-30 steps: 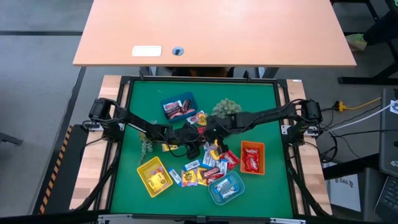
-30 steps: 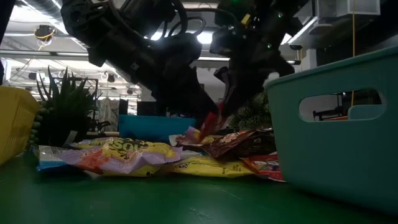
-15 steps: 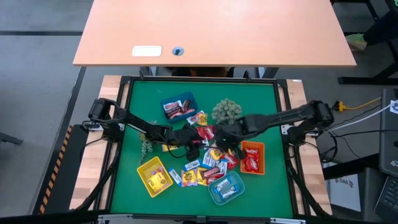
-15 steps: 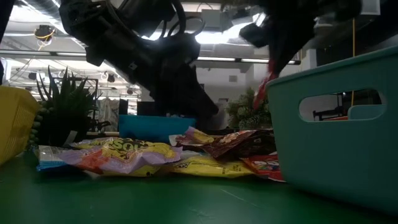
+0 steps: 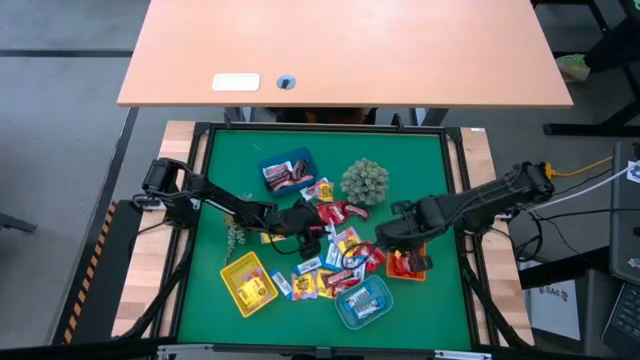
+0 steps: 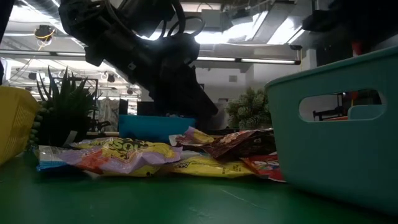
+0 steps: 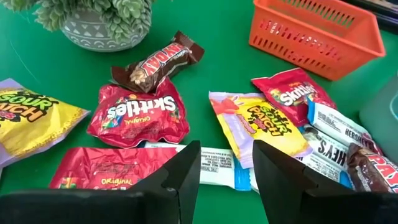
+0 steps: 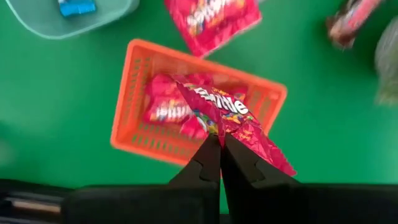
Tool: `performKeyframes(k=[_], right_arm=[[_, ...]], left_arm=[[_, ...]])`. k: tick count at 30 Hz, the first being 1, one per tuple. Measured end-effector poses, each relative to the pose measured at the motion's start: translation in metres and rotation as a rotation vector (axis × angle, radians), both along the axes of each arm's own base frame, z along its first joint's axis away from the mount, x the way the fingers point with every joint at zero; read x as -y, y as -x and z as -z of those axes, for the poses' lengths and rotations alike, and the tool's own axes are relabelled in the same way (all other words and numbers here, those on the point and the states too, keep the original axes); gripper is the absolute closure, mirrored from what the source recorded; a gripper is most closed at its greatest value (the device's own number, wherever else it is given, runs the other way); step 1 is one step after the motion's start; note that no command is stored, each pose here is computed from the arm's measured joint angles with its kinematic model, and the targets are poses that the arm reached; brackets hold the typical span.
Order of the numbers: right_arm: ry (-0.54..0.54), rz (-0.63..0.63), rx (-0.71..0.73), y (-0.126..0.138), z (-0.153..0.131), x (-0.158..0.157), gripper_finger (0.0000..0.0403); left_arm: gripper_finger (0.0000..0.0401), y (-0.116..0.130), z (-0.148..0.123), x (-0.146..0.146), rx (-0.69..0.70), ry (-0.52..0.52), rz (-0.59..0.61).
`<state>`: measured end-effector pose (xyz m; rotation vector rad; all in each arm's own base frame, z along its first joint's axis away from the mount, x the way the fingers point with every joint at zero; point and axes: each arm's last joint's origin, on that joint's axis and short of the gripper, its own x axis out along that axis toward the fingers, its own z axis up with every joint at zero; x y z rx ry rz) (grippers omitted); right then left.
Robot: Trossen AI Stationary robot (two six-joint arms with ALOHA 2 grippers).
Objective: Sort candy
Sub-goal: Put the red candy into the orange bin
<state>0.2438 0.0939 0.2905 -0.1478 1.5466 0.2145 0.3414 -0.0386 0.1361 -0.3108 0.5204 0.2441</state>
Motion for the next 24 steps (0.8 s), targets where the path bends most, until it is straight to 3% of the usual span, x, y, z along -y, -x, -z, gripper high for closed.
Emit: performKeyframes(k=[11,17,24], right_arm=[[-0.027,0.016,-0.030,0.0041,0.0005,-0.0078,0.0400],[-0.061,0.015,-0.045,0.0045,0.0004,-0.0087,0.0394],[-0.068,0.015,-0.048,0.0046,0.0004,-0.0088,0.0301]], left_arm=[[0.0267,0.0001,-0.0002,-0.0014,-0.002,-0.050,-0.019],[0.0234,0.0001,0.0000,-0.0017,-0.016,-0.111,0.018],[0.0175,0.0064,0.0091,-0.0056,-0.135,-0.129,0.017]])
